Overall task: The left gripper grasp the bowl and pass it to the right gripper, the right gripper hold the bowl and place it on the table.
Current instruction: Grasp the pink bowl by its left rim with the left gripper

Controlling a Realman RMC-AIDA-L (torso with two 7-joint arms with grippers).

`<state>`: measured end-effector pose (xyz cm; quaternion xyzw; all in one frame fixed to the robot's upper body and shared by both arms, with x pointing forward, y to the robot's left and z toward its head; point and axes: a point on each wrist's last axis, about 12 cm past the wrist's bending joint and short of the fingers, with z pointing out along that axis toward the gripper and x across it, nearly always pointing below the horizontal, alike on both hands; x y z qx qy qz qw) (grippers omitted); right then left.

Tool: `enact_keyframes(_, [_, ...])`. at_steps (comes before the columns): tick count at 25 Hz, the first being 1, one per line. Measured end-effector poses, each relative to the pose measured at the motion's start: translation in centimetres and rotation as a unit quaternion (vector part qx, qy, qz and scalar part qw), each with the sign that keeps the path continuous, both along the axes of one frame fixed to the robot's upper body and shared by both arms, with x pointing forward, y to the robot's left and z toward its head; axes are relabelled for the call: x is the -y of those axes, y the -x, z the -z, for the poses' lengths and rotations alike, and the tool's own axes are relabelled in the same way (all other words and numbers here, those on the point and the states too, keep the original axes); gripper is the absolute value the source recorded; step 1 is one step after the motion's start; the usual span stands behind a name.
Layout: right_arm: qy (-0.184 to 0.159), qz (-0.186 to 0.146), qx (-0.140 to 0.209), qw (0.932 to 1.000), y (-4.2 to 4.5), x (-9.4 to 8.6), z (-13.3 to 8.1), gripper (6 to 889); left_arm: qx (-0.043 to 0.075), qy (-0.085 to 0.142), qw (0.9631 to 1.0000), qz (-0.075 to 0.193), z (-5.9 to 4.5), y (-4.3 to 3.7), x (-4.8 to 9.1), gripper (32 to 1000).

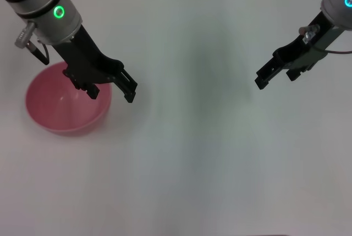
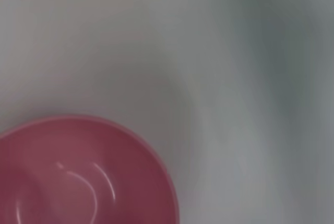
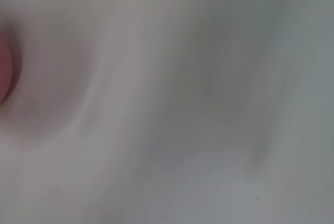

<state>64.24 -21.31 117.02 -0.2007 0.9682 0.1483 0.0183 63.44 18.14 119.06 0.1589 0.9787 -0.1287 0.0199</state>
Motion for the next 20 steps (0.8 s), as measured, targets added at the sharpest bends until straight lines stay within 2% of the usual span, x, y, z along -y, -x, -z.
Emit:
enact_keyframes(5, [0.000,0.000,-0.001,1.0000,0.02,0.00,0.00,882,0.000,0.009,1.0000,0.001,-0.08,0.01,0.18,880])
enact_keyframes(20, [0.001,-0.001,-0.001,1.0000,0.02,0.00,0.01,882,0.002,0.009,1.0000,-0.002,0.08,-0.02,-0.08,879])
